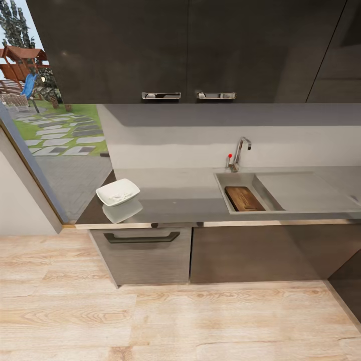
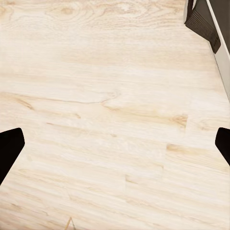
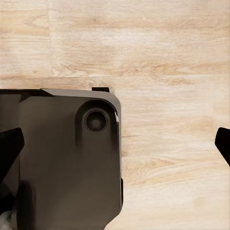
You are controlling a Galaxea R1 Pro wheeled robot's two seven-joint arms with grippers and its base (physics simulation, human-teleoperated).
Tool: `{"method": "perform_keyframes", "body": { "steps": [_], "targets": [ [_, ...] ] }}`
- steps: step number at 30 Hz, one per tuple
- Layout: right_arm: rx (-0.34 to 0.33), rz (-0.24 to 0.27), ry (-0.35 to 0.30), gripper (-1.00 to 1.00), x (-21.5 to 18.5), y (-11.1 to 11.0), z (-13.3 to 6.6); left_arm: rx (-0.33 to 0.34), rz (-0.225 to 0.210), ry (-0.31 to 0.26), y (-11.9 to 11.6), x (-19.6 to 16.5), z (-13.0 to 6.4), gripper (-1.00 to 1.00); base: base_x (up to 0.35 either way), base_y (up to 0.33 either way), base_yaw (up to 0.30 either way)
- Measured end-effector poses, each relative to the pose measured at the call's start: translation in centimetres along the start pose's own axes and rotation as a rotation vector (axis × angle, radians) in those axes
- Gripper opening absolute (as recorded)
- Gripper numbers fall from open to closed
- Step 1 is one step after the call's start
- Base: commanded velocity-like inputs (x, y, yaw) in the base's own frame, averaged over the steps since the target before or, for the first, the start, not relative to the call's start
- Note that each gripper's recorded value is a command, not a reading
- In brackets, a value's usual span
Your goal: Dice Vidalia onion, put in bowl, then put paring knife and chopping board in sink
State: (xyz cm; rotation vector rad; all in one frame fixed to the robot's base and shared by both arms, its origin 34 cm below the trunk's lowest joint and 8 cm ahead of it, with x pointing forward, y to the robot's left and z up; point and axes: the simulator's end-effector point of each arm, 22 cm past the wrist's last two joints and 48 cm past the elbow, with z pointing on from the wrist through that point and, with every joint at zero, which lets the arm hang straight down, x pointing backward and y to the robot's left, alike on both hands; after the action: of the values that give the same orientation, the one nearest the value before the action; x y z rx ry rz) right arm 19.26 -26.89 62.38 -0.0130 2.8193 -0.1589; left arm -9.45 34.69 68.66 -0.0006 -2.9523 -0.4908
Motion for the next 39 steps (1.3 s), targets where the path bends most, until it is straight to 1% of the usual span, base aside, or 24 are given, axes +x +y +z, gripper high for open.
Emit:
{"method": "perform_keyframes", "body": {
  "steps": [39],
  "targets": [
    [0.0,0.0,0.0,1.0,0.0,-0.04,0.0,0.0,0.0,0.0,0.0,0.0,0.0,1.0,0.0,0.0,0.0]
  ]
}}
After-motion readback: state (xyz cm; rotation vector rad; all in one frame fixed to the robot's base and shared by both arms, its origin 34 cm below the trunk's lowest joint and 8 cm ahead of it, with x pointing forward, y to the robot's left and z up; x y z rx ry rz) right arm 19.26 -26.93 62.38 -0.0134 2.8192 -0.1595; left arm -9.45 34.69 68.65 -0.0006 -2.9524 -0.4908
